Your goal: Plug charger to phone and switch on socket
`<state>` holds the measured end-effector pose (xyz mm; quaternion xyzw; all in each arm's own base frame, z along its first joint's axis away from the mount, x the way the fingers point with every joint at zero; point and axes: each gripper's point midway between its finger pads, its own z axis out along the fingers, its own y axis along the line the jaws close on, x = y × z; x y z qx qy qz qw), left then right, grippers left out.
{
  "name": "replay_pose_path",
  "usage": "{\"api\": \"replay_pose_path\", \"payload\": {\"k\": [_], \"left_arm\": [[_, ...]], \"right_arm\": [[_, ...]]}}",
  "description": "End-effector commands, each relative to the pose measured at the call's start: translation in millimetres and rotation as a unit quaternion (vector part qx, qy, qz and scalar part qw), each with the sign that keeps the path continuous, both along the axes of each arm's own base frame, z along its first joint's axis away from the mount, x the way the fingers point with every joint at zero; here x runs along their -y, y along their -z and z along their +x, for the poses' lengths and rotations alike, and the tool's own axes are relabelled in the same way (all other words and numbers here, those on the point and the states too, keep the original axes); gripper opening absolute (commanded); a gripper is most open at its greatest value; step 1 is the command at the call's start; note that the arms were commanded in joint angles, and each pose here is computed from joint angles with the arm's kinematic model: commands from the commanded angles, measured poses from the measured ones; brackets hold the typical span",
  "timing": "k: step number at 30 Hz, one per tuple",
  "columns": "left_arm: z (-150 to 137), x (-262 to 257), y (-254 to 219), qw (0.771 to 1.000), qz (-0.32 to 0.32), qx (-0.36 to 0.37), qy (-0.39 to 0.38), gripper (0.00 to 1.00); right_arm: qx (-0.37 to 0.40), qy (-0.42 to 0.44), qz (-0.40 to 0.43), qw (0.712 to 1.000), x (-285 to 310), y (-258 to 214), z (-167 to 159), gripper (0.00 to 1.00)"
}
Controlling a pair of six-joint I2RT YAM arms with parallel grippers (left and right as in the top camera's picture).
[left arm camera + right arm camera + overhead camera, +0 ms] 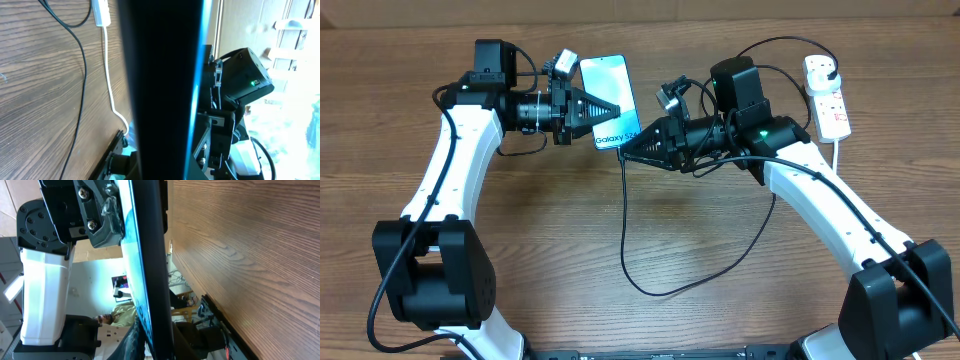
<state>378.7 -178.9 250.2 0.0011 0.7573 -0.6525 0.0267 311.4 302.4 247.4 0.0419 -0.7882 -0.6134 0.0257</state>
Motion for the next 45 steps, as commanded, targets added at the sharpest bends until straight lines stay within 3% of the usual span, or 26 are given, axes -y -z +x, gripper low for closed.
{"api": "replay_pose_path", "payload": {"k": [1,45], "left_arm": [[-1.7,1.4,-4.7,1.0,-0.011,0.003,0.006,0.04],[-1.0,2.5,-15.3,0.999,-0.037,0.001,0.014,0.04]], "right_arm": [[0.02,-0.013,0.016,1.0,-3.7,-17.5,-5.3,0.12],[0.041,-0.018,0.022,0.999,-11.1,-21.5,-6.2,0.04]]}}
